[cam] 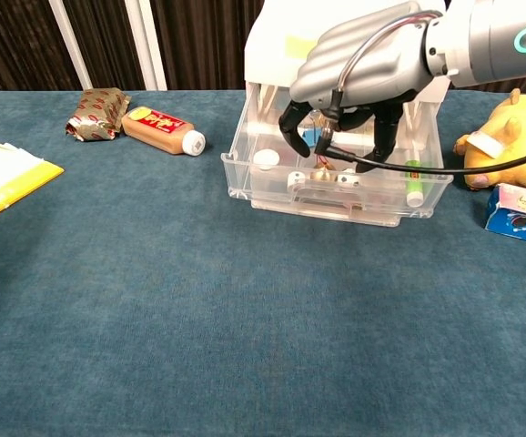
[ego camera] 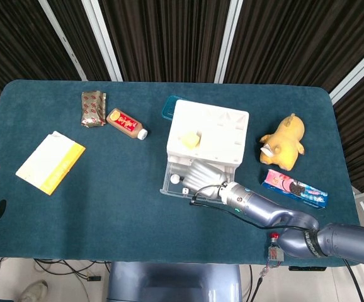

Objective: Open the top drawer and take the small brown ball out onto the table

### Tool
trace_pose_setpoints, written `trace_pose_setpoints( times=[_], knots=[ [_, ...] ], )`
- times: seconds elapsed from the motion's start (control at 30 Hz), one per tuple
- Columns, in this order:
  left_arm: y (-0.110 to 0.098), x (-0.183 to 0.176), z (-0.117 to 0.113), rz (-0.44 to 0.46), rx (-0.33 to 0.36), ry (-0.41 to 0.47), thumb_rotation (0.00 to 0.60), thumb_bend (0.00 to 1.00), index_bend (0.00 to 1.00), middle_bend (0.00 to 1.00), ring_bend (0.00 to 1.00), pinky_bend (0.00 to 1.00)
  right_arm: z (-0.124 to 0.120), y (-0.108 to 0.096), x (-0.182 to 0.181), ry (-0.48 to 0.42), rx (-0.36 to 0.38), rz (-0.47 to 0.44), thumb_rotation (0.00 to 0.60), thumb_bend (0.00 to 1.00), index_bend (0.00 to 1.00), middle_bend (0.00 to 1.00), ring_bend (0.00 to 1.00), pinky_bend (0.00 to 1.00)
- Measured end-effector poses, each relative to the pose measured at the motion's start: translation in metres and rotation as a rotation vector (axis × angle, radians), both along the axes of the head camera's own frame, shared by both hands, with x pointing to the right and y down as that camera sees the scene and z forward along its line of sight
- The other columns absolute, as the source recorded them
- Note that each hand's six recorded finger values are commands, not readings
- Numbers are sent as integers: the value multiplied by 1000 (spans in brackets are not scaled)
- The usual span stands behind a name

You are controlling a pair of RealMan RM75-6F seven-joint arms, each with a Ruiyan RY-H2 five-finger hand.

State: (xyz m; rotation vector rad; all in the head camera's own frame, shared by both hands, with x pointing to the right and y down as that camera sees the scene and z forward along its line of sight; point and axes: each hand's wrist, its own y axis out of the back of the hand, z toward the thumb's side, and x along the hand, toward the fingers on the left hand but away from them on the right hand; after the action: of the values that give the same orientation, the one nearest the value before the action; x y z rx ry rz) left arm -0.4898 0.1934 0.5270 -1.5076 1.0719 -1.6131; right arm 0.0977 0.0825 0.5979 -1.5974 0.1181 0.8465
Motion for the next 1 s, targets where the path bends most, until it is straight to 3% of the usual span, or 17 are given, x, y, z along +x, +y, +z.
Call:
trace_pose_setpoints(
  times=[0.57,1.0],
  knots=[
    [0,0,-1,-2,2,-2,600,378,95,0,0,0,-9,1,-12,-40,-4,-10,600,284,418,989,1000,1000],
    [-1,0,-1,-2,3,-2,600,378,95,0,0,0,-2,4,-18,-19,-35,-25,600,285,418,989,1000,1000]
  ],
)
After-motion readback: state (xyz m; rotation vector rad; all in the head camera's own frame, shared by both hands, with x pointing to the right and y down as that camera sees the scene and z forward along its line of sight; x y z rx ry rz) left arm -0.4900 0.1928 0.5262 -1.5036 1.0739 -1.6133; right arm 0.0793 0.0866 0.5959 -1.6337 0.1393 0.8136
